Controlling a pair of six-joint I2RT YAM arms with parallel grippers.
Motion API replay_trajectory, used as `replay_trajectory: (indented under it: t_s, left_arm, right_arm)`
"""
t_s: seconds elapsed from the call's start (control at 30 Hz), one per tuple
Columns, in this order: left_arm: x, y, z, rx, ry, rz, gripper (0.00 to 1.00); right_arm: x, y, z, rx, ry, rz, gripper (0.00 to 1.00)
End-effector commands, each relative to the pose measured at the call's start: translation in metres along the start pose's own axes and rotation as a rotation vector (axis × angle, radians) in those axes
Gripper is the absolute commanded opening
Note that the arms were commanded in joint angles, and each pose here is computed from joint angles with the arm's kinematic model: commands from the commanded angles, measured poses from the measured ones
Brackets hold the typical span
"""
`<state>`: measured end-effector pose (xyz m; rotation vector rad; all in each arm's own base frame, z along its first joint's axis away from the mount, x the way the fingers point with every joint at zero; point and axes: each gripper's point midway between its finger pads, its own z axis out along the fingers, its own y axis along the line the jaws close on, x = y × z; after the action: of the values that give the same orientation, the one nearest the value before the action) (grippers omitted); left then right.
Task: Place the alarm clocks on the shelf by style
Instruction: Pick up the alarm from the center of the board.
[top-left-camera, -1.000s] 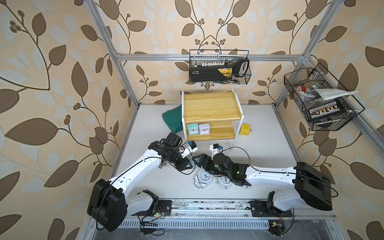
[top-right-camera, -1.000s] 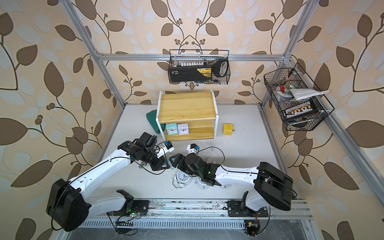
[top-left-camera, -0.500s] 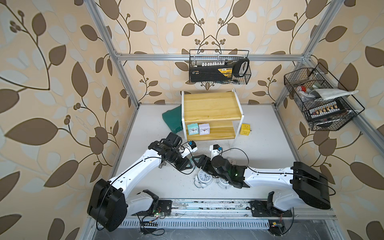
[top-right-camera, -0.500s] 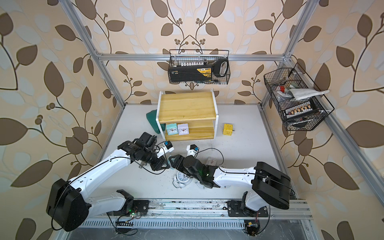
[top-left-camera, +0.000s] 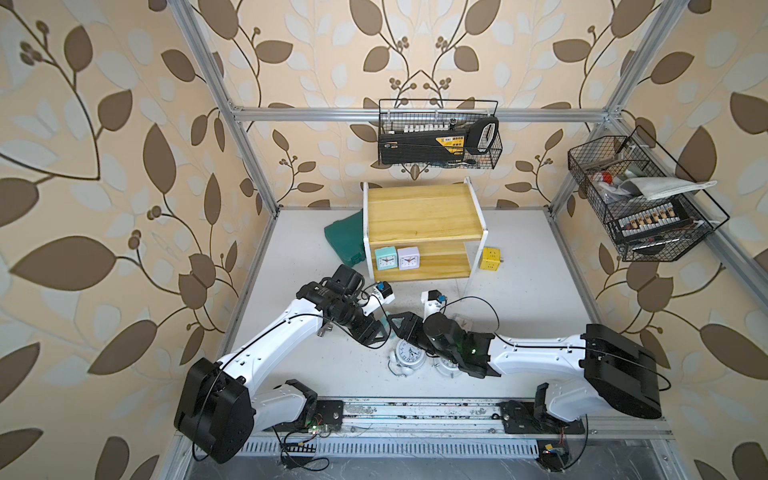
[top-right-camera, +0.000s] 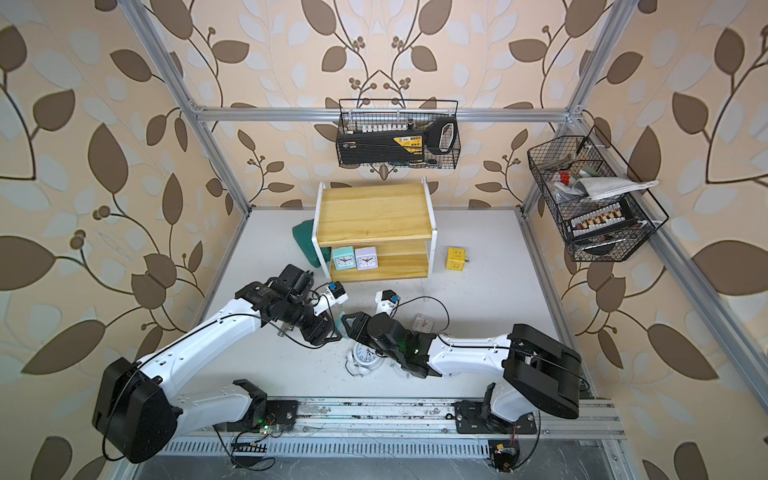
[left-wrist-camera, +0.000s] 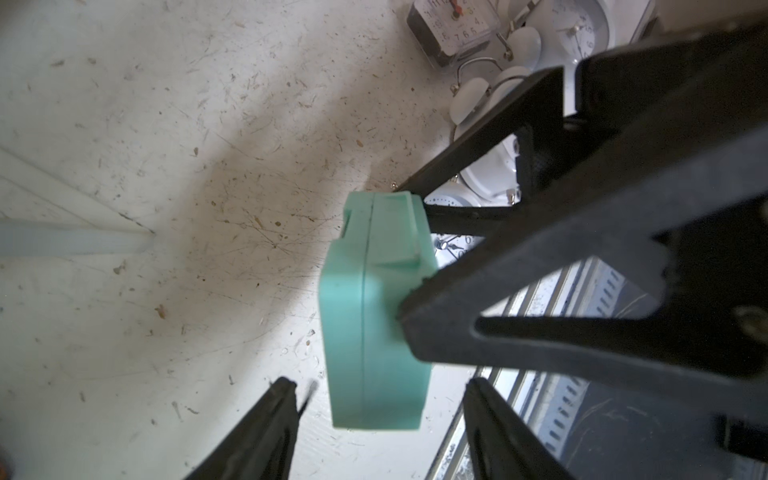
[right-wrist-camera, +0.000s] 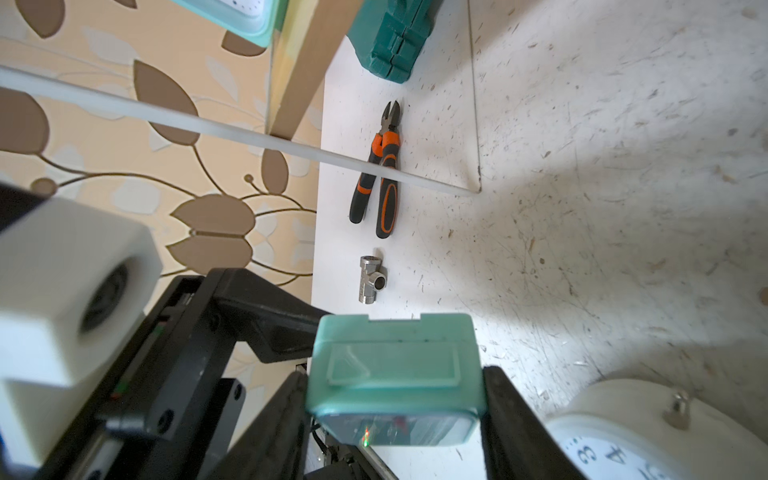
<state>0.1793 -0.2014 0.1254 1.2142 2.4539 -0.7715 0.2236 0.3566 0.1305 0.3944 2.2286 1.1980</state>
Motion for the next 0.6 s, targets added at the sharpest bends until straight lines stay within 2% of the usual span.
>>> replay_trajectory:
  t_s: [0.0,0.4,0.57]
  left_arm:
    - [-0.017,-0.008,-0.015,0.012,-0.078,0.031,0.72]
    - [-0.021,-0.008,-0.027,0.032,-0.132,0.011,0.75]
    - [-0.022,-0.011,-0.03,0.034,-0.146,0.034,0.75]
  right_arm:
    - [-0.016,0.004,-0.01,-0.009,-0.043,-0.079,0.51]
    - [-0.073,-0.003,-0.039,0.178,-0.155,-0.444,0.51]
    - [-0.098,0.0,-0.048,0.234,-0.206,-0.546,0.51]
